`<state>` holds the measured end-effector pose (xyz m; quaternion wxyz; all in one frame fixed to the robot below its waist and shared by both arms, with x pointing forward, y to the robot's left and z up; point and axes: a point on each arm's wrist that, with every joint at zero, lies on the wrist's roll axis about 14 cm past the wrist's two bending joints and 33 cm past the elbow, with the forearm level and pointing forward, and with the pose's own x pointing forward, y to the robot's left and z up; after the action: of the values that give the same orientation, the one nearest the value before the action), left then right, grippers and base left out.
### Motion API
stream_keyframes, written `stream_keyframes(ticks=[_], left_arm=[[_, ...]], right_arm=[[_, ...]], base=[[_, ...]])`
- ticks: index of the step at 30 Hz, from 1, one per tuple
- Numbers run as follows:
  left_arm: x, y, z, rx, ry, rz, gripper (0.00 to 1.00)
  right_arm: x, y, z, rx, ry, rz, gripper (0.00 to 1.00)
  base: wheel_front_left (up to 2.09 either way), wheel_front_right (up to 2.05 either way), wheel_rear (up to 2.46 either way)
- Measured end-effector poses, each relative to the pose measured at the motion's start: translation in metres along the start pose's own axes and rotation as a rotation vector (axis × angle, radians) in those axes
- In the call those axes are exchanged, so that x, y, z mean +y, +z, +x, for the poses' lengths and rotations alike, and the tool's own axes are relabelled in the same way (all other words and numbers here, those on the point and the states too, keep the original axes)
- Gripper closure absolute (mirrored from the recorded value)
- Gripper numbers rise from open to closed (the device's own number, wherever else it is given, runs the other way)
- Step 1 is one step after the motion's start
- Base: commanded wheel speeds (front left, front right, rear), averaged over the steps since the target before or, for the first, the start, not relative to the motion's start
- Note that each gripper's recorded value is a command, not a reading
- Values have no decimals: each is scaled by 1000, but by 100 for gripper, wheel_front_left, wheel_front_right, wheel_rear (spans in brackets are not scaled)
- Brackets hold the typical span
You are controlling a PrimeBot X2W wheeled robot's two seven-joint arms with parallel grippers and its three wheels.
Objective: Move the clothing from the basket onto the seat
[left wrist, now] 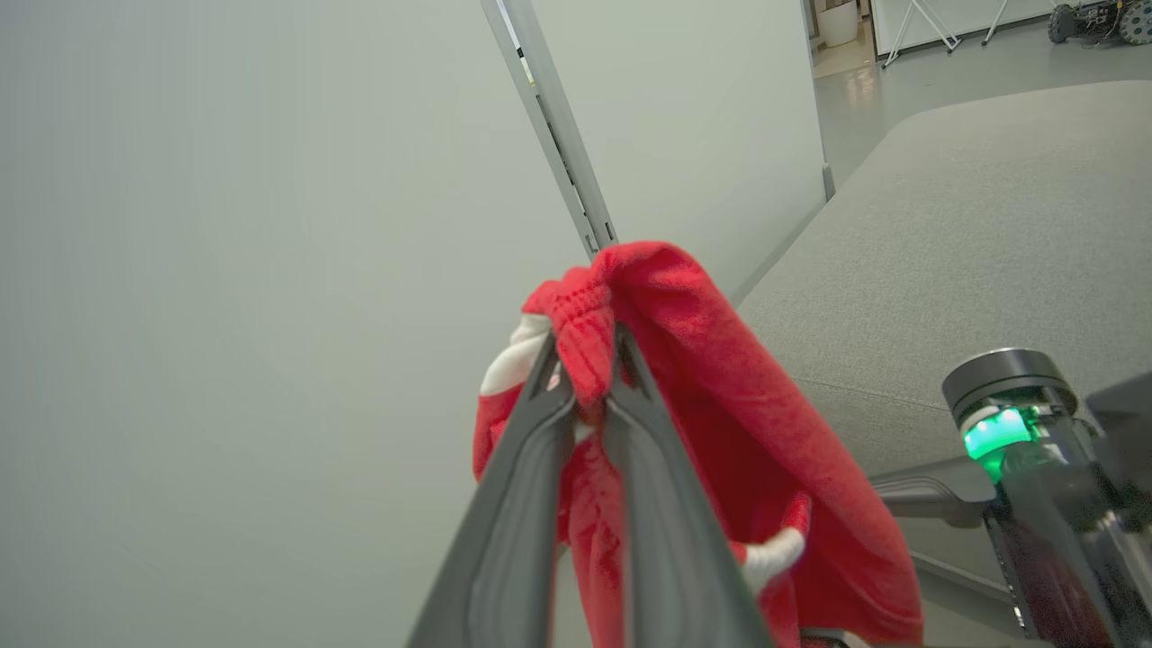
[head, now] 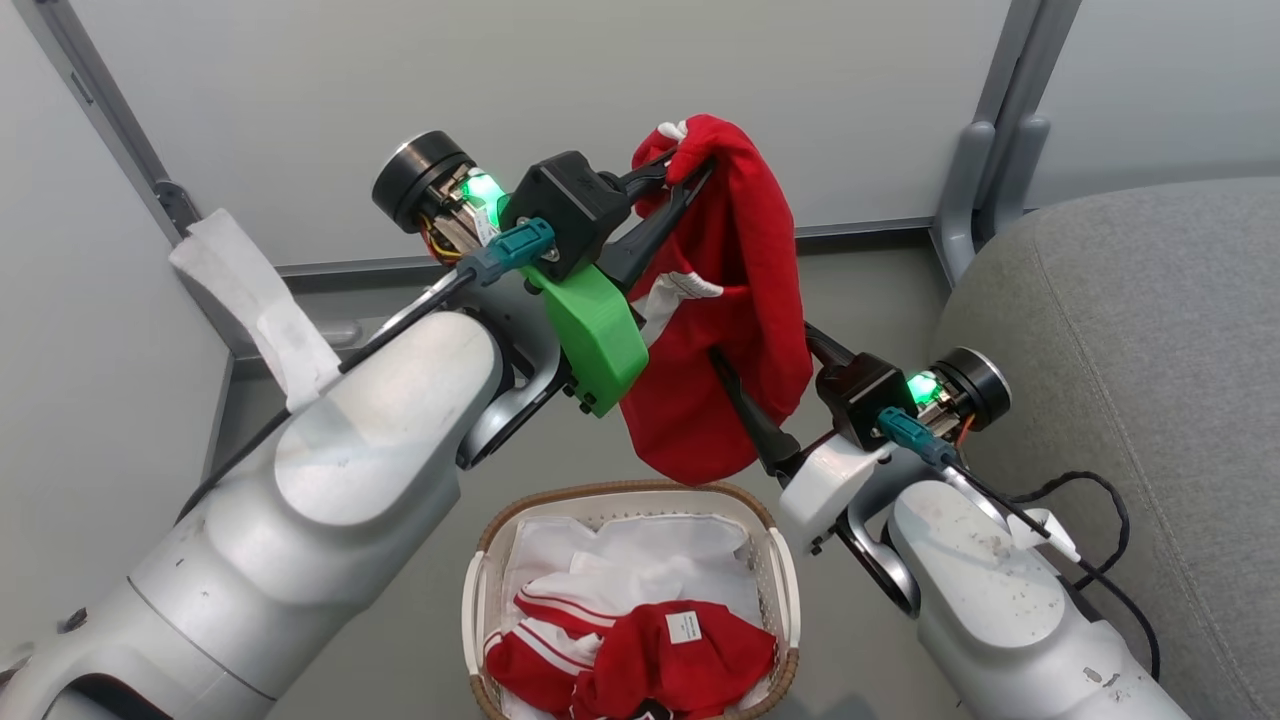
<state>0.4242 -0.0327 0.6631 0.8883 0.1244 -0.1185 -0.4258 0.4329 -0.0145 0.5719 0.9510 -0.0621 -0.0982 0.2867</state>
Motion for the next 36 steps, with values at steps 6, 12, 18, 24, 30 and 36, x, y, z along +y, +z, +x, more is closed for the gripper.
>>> stream_keyframes(ticks=[6, 12, 18, 24, 30, 36], left_arm=[[-1, 2, -5, -4, 1, -1, 100], [9, -12, -14, 7, 57, -46, 100], [21, -34, -23, 9, 137, -112, 0], [17, -67, -32, 45, 178, -171, 0], [-11, -98, -32, 76, 168, -268, 0], [-52, -119, -22, 109, 91, -343, 0]], right_arm=[[10, -6, 8, 26, 39, 22, 100], [4, 0, 11, 10, 24, 26, 100], [-10, 2, 8, 5, -16, 31, 100], [-32, 8, 3, -14, -81, 31, 100], [-66, -2, -17, 7, -183, 38, 100], [-103, -6, -44, 16, -290, 16, 100]], base=[[0, 0, 0], [0, 0, 0], [0, 0, 0], [0, 0, 0], [0, 0, 0], [0, 0, 0]])
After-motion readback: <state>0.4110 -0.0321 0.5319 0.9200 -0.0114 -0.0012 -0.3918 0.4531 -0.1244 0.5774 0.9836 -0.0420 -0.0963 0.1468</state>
